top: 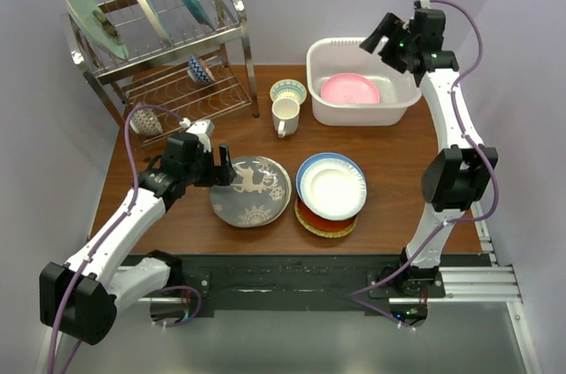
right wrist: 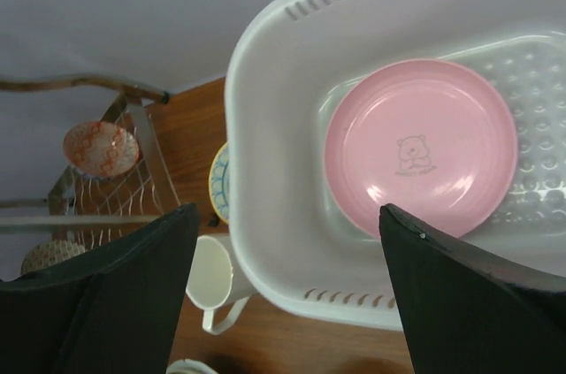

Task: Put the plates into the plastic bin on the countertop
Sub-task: Pick up the plate at the center of the board.

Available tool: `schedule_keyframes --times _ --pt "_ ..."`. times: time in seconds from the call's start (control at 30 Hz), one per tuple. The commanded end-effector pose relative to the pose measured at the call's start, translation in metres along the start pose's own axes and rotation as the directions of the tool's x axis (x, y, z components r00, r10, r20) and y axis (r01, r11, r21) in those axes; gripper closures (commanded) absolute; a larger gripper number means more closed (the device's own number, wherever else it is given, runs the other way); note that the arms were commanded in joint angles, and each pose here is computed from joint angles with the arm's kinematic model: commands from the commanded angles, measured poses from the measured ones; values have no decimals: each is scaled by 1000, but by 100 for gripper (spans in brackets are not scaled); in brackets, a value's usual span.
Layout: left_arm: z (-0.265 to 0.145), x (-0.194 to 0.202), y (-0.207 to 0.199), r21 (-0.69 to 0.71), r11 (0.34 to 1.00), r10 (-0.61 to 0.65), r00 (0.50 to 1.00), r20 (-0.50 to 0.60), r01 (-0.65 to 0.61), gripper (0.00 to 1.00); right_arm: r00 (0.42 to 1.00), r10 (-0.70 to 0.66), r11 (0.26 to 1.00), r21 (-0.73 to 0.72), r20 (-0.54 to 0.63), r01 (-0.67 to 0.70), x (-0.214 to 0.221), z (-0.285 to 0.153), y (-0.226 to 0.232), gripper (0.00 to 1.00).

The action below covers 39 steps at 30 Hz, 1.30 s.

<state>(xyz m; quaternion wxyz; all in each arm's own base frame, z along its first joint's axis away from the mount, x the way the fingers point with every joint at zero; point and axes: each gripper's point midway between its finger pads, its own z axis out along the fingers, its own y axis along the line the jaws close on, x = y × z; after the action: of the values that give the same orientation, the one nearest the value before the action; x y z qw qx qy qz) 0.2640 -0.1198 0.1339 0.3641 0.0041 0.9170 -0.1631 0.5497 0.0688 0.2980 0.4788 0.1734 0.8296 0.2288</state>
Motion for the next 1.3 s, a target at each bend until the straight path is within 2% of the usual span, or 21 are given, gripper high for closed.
schedule_keyframes --times 0.0,0.1,0.13,0.37,0.67,0.93,1.07,1.1,1.27 --pt "-4 -10 -8 42 999 22 999 47 -24 9 992 -129 988 -91 -1 128 11 -34 52 13" --pt "-4 -10 -7 38 999 20 999 49 -22 9 989 -150 980 -136 -8 147 24 -54 69 13" --pt "-4 -10 -7 38 999 21 999 49 -22 9 988 -151 980 -138 -40 145 40 -53 66 13" --pt "-3 -9 -7 40 999 22 999 43 -24 9 982 -182 966 -196 -55 168 73 -95 74 14" --pt "-1 -7 -7 39 999 23 999 36 -24 9 954 -231 947 -267 -189 177 155 -112 84 14" --pt "-3 -9 -4 20 1000 20 999 44 -21 9 887 -311 918 -351 -342 187 255 -137 100 15" --pt "-6 -12 -3 16 1000 17 998 61 -18 9 857 -299 920 -365 -419 143 302 -142 97 15" --pt "-6 -12 -3 16 1000 16 998 63 -17 9 835 -311 918 -369 -454 142 322 -144 93 15" --pt "-5 -11 -2 8 1000 14 998 58 -15 9 775 -343 918 -365 -531 156 365 -151 84 15"
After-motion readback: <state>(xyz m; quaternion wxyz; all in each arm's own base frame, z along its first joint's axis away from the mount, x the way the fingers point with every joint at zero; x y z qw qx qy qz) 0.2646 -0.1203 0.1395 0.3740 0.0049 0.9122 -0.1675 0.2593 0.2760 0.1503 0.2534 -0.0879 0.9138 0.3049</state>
